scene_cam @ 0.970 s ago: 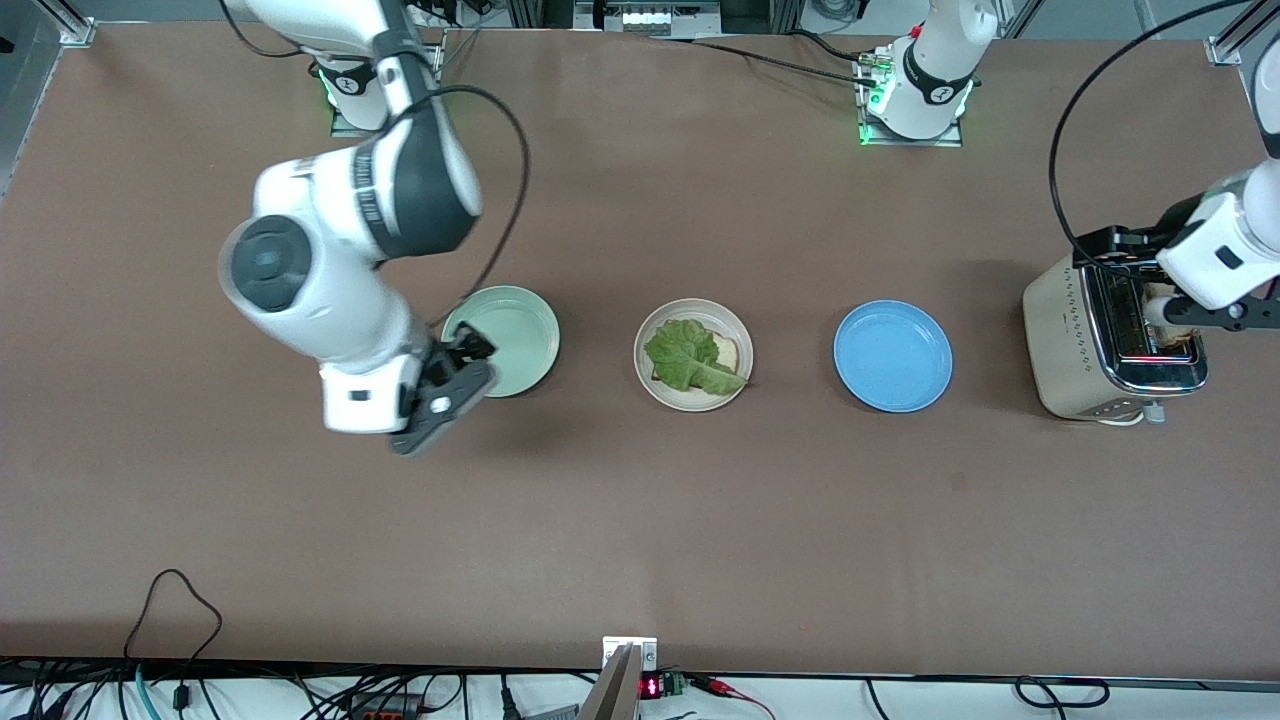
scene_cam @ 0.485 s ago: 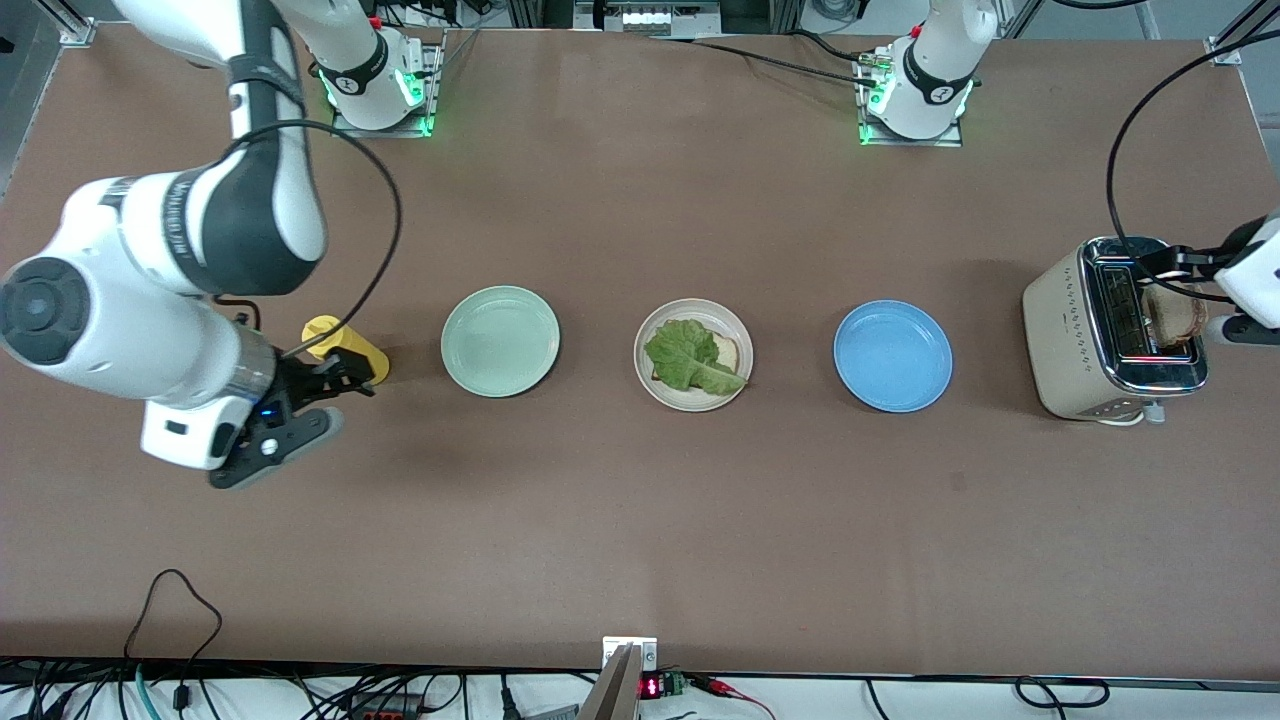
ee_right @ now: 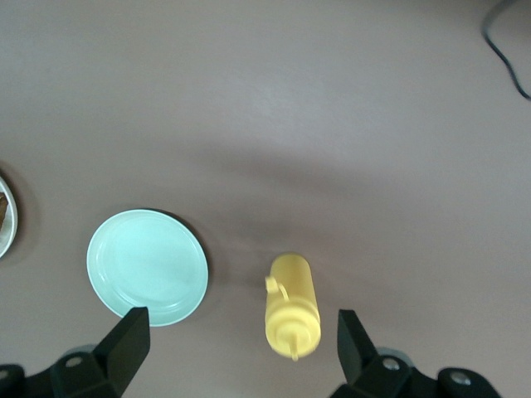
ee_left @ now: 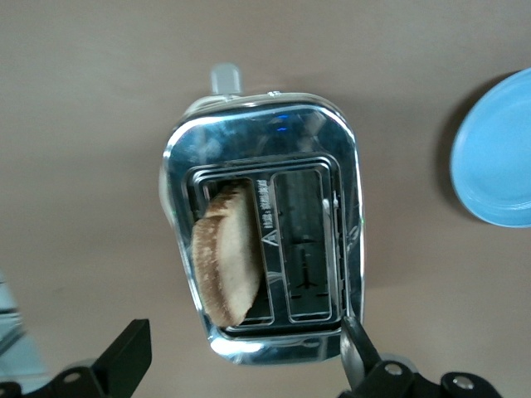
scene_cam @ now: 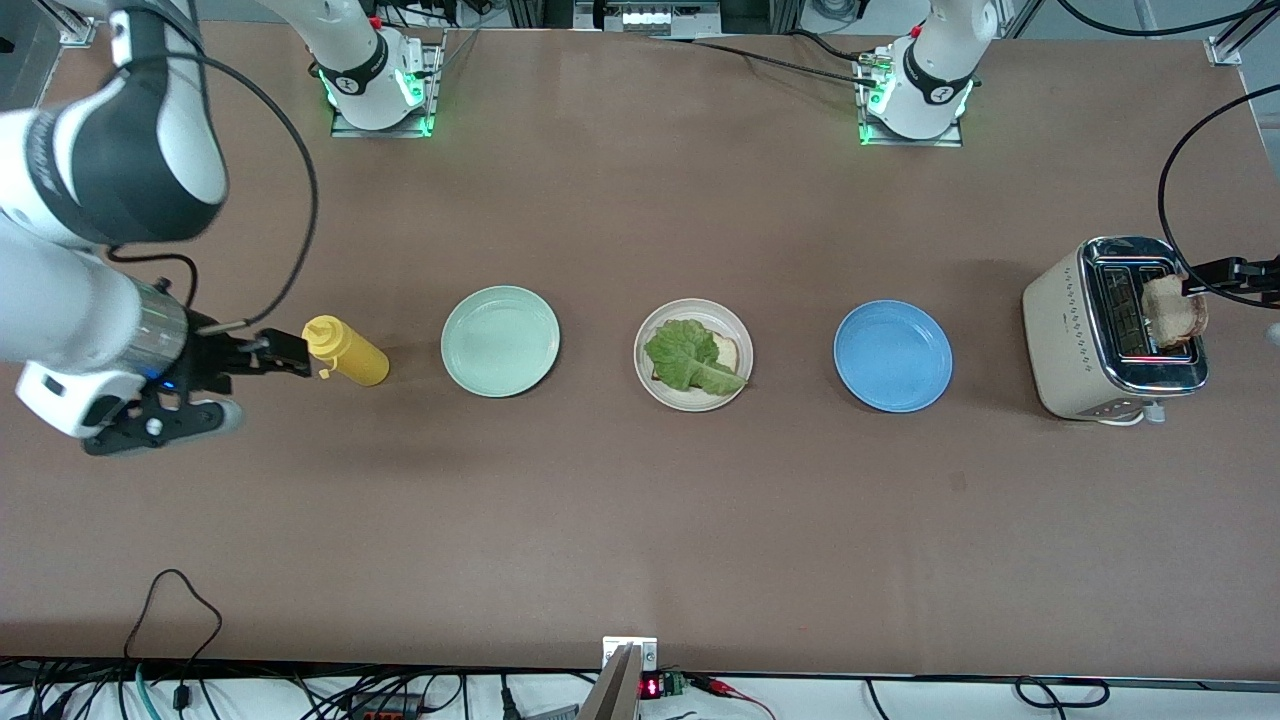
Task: Make sandwich in beige plate with both arms
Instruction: 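Grasp the toaster bread with the left gripper while the right gripper withdraws, then lift the bread slice up out of the toaster with the left gripper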
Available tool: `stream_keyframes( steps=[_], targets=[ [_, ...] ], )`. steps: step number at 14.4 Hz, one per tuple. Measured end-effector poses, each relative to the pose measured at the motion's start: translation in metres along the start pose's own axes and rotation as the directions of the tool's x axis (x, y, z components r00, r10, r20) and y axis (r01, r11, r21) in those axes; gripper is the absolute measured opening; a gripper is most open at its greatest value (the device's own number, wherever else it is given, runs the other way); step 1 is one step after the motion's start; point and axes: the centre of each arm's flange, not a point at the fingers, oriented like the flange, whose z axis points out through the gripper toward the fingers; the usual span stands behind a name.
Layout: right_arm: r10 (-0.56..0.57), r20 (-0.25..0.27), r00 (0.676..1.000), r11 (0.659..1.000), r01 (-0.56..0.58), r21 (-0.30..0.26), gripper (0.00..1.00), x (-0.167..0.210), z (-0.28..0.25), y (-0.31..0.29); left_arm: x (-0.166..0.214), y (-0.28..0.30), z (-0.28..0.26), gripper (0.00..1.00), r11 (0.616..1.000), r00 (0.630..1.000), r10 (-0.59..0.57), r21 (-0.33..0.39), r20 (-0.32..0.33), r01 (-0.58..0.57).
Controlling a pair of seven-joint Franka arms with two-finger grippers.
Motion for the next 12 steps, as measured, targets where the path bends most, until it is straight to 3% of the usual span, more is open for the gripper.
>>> stream_keyframes(
  steps=[4,5,6,8,9,12],
  targets=[
    [0.095,-0.012,0.995,0.995,-0.095,-0.012,1.0,-0.03,-0.03,0.022,-0.002,-0.054,0.048,1.0,0.997,0.998,0.036,-0.067,-0.05,-0.039],
    [0.145,-0.01,0.989,0.989,-0.146,-0.012,1.0,-0.04,-0.036,0.024,0.0,-0.058,0.056,0.93,0.996,0.998,0.033,-0.078,-0.049,-0.037],
    [0.19,-0.009,0.982,0.982,-0.19,-0.015,1.0,-0.05,-0.041,0.022,0.002,-0.057,0.061,0.93,0.995,0.998,0.03,-0.092,-0.05,-0.034],
    [0.233,-0.007,0.972,0.972,-0.233,-0.022,1.0,-0.072,-0.049,0.016,0.007,-0.053,0.069,0.81,0.992,0.998,0.025,-0.124,-0.055,-0.032],
    [0.243,-0.01,0.97,0.97,-0.243,-0.025,1.0,-0.082,-0.054,0.014,0.008,-0.053,0.071,0.81,0.991,0.998,0.025,-0.13,-0.053,-0.032],
    [0.254,-0.039,0.966,0.966,-0.255,-0.026,1.0,-0.107,-0.065,0.015,0.008,-0.052,0.078,0.54,0.989,0.999,0.025,-0.144,-0.037,-0.03]
  ],
)
